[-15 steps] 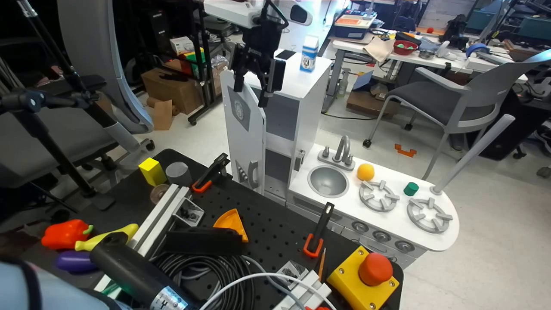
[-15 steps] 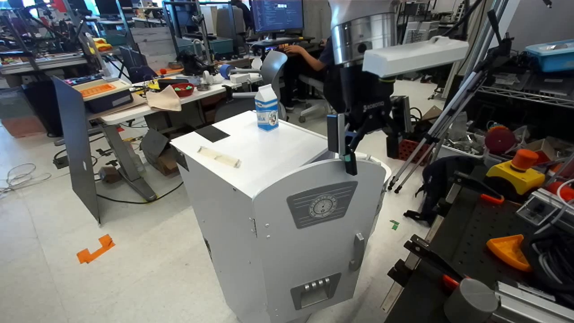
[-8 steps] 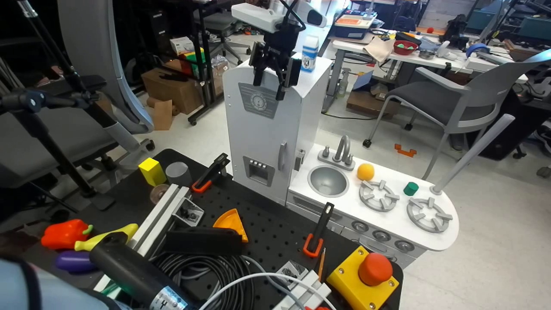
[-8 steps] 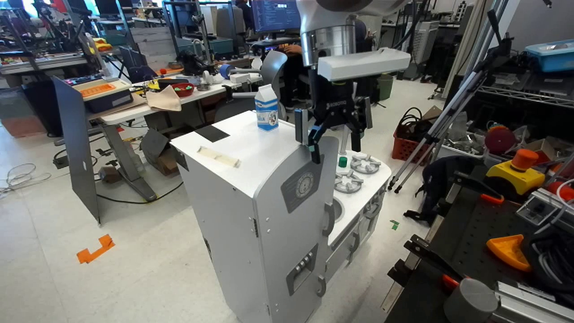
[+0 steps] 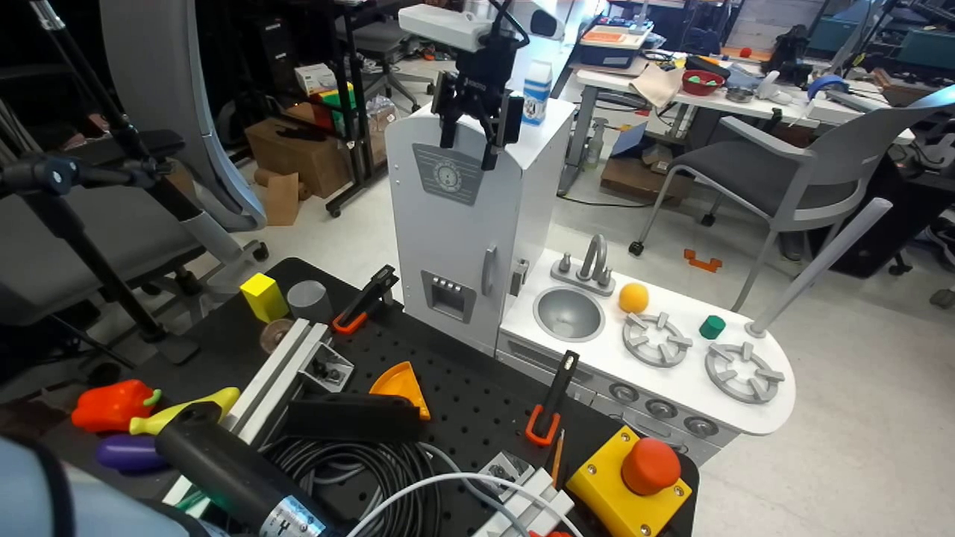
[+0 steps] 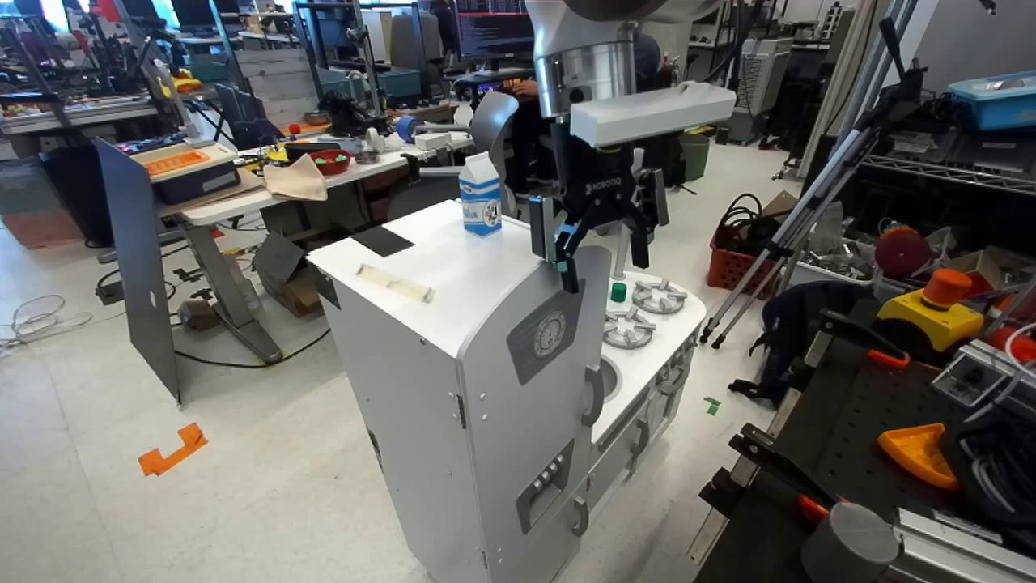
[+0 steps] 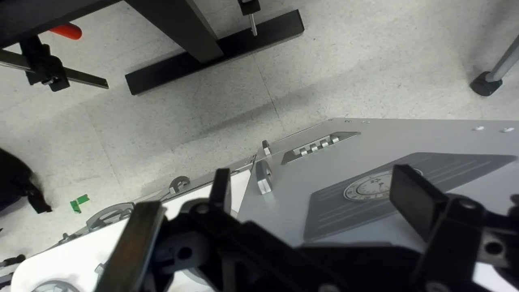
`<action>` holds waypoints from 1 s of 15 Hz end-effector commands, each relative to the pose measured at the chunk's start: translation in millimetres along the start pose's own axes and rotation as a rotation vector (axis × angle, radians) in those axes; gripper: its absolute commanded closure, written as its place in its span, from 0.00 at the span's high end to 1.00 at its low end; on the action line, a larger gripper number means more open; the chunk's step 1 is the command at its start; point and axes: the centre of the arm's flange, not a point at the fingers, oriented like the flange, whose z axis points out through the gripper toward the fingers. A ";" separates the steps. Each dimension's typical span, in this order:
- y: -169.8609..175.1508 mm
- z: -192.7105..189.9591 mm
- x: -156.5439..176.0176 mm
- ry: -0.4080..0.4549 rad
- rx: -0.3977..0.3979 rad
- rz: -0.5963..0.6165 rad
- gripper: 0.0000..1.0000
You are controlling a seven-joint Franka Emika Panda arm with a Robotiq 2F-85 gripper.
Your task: Close the drawer.
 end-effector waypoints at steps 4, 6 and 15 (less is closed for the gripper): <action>1.2 -24.9 -25.7 0.014 -0.008 -0.019 1.00; 6.3 -35.5 -42.8 -0.016 -0.018 -0.036 1.00; 17.6 -61.0 -74.6 0.023 -0.012 -0.036 1.00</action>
